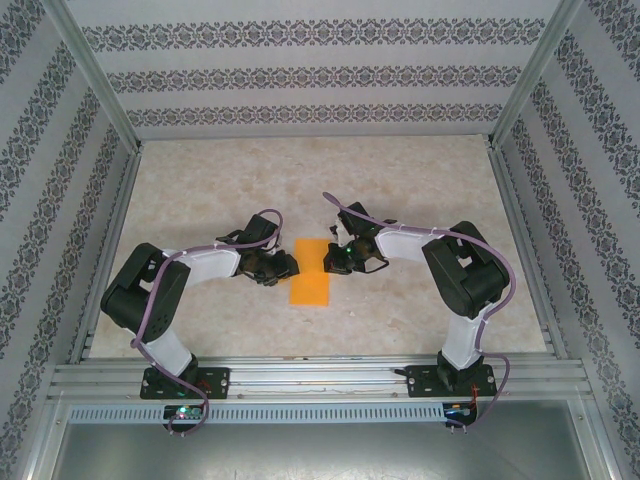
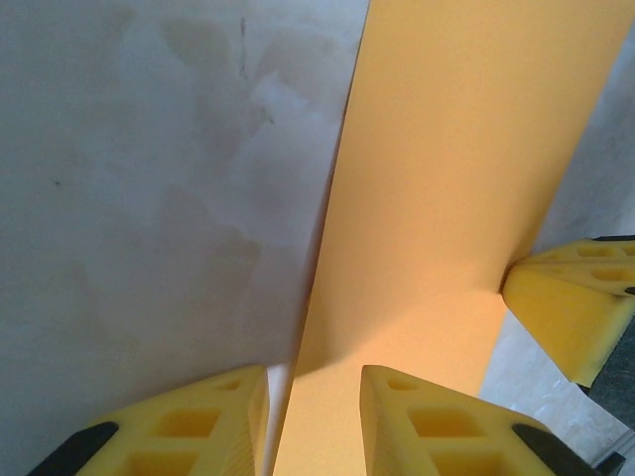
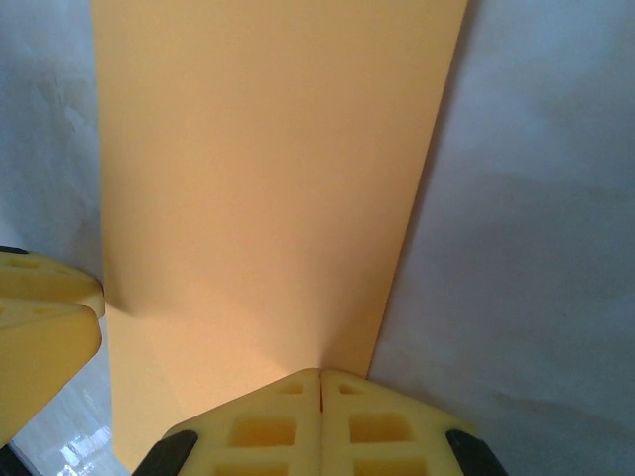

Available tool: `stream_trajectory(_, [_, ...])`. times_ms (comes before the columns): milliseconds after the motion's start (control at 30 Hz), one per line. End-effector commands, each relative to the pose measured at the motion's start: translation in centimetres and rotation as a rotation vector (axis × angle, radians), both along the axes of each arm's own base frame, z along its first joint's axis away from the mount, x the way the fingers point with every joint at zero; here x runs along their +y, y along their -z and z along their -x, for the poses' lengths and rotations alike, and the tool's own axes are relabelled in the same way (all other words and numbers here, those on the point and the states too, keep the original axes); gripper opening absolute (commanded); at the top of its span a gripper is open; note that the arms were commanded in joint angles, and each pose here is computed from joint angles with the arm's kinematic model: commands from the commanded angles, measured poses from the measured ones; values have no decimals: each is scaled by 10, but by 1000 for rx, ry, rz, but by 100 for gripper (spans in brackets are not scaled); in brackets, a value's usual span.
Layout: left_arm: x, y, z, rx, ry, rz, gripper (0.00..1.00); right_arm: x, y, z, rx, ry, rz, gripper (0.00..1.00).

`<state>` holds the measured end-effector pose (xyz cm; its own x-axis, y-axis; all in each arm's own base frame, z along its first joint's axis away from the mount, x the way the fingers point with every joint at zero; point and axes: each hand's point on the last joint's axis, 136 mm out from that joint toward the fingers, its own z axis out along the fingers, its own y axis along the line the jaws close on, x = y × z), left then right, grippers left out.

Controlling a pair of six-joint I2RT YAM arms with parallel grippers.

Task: Fold a paper plane with a square sheet of paper (fold left side to right side)
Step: Third fold the triangle at the center of the table.

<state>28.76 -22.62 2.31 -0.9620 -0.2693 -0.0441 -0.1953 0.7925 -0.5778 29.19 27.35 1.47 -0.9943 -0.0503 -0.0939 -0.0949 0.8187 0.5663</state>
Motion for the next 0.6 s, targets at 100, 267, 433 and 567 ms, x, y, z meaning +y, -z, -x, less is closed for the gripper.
stream_trajectory(100, [-27,-9,-1,-22,59,106,31,-23,27,12,52,16,103,0])
stream_trajectory(267, [-32,-15,-5,-43,55,142,31,-22,27,12,52,15,100,0])
stream_trajectory(433, [-28,-18,-8,-66,41,118,34,-23,27,12,51,15,100,0])
stream_trajectory(567, [-28,-21,-12,-85,41,114,38,-22,26,11,50,13,98,0])
